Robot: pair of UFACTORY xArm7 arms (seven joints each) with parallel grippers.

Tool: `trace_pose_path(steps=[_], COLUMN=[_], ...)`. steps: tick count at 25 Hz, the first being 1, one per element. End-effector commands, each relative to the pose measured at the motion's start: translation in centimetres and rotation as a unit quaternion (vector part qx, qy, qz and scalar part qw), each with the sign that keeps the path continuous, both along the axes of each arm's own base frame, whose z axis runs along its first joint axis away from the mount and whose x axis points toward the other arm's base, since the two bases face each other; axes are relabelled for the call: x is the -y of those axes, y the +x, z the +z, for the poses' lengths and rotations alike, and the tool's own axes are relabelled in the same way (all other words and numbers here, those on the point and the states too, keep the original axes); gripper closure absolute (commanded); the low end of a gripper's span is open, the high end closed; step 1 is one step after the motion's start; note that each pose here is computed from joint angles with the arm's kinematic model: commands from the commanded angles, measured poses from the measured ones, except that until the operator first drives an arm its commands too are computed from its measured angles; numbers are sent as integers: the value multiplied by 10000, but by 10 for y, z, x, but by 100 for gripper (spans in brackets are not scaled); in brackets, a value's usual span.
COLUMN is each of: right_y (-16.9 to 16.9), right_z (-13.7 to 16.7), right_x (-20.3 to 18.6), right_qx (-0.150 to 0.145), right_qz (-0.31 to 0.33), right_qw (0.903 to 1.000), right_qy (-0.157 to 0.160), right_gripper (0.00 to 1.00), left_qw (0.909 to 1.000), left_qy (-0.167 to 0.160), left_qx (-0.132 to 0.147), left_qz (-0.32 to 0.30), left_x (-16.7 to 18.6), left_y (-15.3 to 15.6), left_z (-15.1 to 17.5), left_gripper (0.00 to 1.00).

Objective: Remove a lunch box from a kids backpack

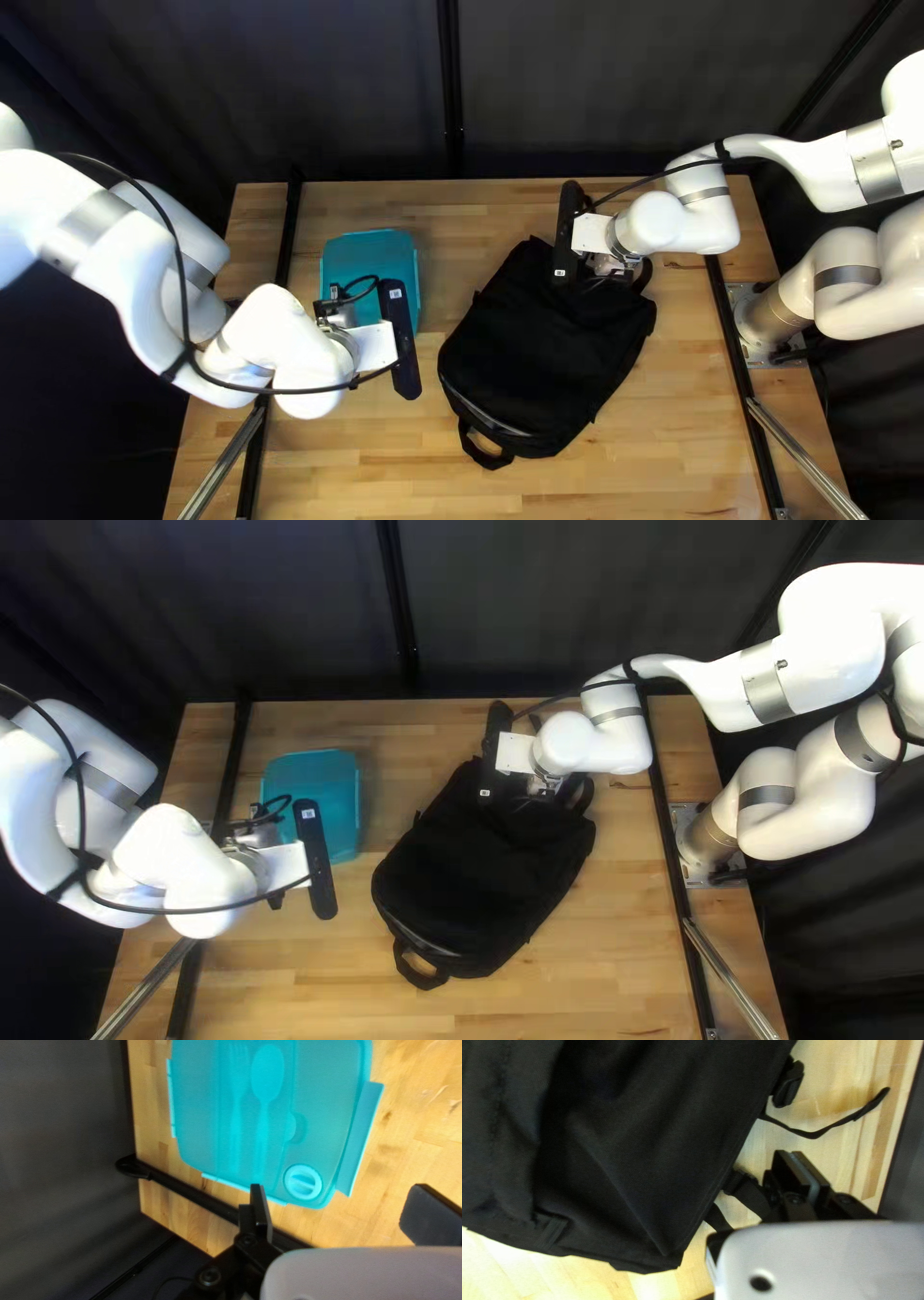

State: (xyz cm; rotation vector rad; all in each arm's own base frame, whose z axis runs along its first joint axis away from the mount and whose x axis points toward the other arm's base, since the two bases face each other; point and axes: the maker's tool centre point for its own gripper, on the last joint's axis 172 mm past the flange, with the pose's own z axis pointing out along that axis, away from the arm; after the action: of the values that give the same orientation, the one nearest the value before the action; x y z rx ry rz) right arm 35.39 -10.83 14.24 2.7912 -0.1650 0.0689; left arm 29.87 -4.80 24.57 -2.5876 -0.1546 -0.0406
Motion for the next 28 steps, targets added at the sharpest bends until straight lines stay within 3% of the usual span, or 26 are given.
trace_pose_path(steps=[1,7,11,12,13,14,15,17,22,28], right_y=[-4,-12,-22,-24,-25,-25,-26,-25,-24,-24], right_z=[17,53,78,83,87,89,91,91,111,111], right_x=[4,10,11,10,8,7,5,3,-19,-19], right_qx=[-7,-15,-2,8,22,31,46,52,175,175], right_qz=[12,13,8,10,15,19,28,51,262,262], right_qw=[10000,9998,9995,9994,9994,9993,9993,9993,9992,9992], right_qy=[-70,-207,-315,-335,-351,-360,-374,-366,-260,-260], right_gripper=[87,70,65,59,32,18,8,0,0,0], left_qw=[9995,9952,9941,9941,9941,9941,9941,9941,9941,9941], left_qy=[-312,-940,-1032,-1032,-1032,-1032,-1032,-1032,-1032,-1032], left_qx=[94,267,292,292,292,292,292,292,292,292], left_qz=[33,-101,-189,-189,-189,-189,-189,-189,-189,-189], left_x=[14,62,70,70,70,70,70,70,70,70], left_y=[11,31,28,28,28,28,28,28,28,28], left_z=[35,94,107,107,107,107,107,107,107,107], left_gripper=[0,0,0,0,0,0,0,0,0,0])
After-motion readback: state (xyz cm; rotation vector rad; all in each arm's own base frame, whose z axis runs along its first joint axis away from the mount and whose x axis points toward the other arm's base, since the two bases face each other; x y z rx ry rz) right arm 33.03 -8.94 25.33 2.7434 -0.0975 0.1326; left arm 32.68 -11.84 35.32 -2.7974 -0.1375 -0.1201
